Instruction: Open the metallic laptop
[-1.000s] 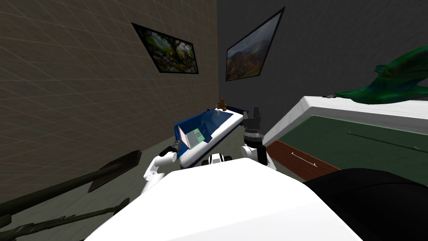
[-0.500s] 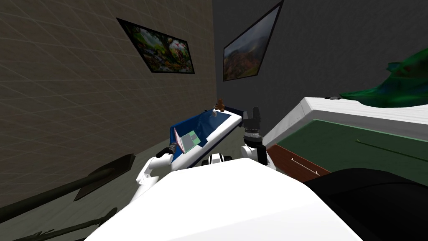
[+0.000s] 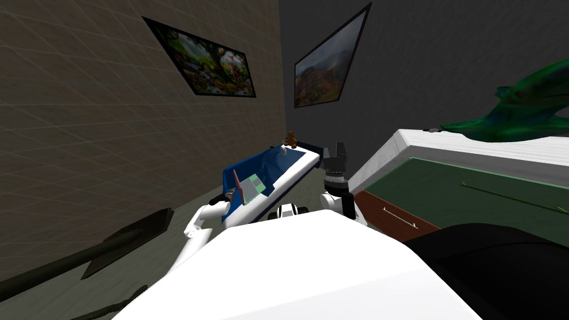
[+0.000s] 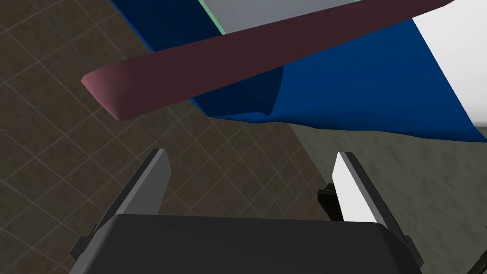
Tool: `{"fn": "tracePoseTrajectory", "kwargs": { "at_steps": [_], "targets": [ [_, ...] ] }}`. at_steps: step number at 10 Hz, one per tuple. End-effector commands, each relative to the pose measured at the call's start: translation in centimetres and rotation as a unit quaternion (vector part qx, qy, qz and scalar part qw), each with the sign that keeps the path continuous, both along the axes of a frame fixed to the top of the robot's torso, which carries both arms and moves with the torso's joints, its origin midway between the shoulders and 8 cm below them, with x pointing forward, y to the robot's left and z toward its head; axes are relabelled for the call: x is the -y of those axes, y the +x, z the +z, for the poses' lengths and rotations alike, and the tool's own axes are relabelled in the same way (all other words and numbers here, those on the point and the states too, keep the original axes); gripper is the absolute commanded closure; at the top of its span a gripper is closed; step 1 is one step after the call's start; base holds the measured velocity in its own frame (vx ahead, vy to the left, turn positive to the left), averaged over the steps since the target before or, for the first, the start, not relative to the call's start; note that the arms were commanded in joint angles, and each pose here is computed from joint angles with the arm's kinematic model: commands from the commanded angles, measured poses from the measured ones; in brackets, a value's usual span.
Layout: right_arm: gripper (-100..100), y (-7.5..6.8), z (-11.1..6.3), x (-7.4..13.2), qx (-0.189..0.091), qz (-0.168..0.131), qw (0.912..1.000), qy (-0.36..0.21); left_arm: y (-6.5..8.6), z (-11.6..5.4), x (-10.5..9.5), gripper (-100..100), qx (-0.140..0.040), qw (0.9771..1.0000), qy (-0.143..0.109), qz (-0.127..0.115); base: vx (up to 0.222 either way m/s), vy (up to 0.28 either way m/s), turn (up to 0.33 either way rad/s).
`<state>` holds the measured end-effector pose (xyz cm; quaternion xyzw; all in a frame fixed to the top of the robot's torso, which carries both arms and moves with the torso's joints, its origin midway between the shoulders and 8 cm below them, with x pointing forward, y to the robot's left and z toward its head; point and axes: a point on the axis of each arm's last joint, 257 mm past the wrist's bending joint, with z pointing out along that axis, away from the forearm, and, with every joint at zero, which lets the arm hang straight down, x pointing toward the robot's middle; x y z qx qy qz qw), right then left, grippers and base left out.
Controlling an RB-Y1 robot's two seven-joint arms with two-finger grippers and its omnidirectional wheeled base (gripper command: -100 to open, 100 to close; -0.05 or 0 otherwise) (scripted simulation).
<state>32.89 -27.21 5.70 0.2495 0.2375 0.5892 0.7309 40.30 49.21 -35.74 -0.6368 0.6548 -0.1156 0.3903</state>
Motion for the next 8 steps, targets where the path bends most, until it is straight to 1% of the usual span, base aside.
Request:
{"fn": "tracePoseTrajectory", "kwargs": {
  "at_steps": [1,3,5,6,7,8],
  "targets": [
    [0,0.0,0.0,0.0,0.0,0.0,1.0,0.0,0.2,-1.1,-0.8,-100,-0.034,0.9994,0.006,-0.003,-0.014,-0.006,-0.089],
    [0,0.0,0.0,0.0,0.0,0.0,1.0,0.0,0.3,-1.9,-1.6,-100,-0.065,0.9978,0.01,-0.005,-0.014,-0.009,-0.088],
    [0,0.0,0.0,0.0,0.0,0.0,1.0,0.0,0.7,-2.3,-2.4,-100,-0.095,0.9954,0.014,-0.009,-0.014,0.0,-0.107],
    [0,0.0,0.0,0.0,0.0,0.0,1.0,0.0,0.4,-2.7,-2.6,-100,-0.1,0.9949,0.013,-0.006,-0.008,0.006,-0.031],
    [0,0.0,0.0,0.0,0.0,0.0,1.0,0.0,0.4,-3.0,-3.1,-100,-0.117,0.993,0.015,-0.007,-0.005,0.006,-0.071],
    [0,0.0,0.0,0.0,0.0,0.0,1.0,0.0,0.7,-2.9,-3.4,-100,-0.131,0.9912,0.017,-0.01,-0.005,0.009,-0.106]
  ]
}}
